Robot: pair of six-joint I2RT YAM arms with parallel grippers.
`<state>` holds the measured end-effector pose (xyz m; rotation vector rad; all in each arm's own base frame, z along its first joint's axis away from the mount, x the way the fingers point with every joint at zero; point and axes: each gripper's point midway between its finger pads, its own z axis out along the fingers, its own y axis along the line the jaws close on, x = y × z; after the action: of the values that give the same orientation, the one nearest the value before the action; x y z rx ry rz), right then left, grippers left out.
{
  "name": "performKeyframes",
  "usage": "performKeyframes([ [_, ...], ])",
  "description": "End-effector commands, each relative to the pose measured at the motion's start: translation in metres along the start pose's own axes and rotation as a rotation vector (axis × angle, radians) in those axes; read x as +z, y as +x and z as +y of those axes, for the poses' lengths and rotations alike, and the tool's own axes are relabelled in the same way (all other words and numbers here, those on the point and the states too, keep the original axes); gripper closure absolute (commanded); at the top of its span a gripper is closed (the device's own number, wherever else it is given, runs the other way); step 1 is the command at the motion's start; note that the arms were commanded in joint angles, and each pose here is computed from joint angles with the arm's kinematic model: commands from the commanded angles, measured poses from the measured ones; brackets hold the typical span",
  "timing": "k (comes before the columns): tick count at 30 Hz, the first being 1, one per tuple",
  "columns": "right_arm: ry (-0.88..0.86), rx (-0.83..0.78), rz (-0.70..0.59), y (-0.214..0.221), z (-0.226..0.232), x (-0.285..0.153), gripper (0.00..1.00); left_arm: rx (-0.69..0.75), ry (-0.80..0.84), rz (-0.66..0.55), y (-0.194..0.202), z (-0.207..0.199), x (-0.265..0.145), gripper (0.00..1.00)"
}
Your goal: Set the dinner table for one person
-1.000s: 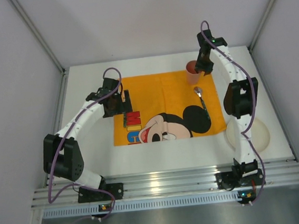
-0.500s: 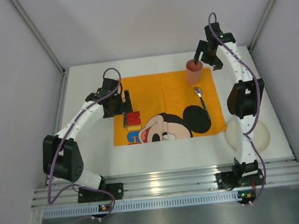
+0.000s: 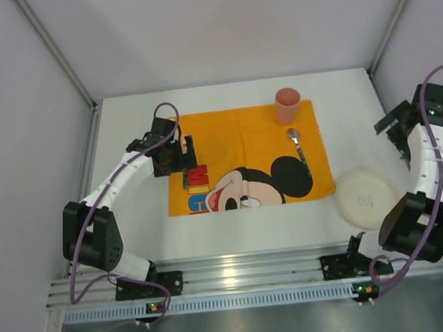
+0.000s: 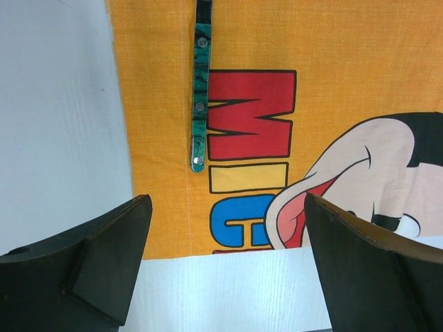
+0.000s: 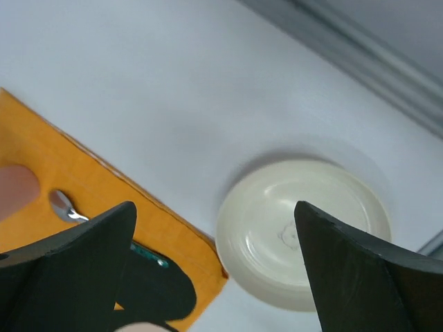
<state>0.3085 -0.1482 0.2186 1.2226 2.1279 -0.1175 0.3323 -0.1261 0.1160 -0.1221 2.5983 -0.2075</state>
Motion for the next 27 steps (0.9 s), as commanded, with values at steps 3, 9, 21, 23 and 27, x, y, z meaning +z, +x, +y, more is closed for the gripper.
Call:
performKeyframes([
  [3,0.142,0.138,0.286,0.098,-0.064,0.045,0.02,0.014,0.049,-0.015,-0.001,-0.007,-0.005,0.04],
  [9,0.293,0.228,0.319,0.128,-0.120,0.044,0.02,0.030,0.056,-0.001,0.007,-0.005,-0.008,0.04],
  [21,0.365,0.219,0.359,0.171,-0.147,0.032,0.06,0.062,0.052,0.002,0.002,-0.005,-0.008,0.04],
  [23,0.352,0.216,0.372,0.178,-0.144,0.031,0.08,0.059,0.055,0.000,0.002,-0.006,-0.009,0.04],
  [27,0.346,0.213,0.396,0.185,-0.142,0.030,0.09,0.052,0.052,0.007,0.004,-0.005,-0.008,0.04],
])
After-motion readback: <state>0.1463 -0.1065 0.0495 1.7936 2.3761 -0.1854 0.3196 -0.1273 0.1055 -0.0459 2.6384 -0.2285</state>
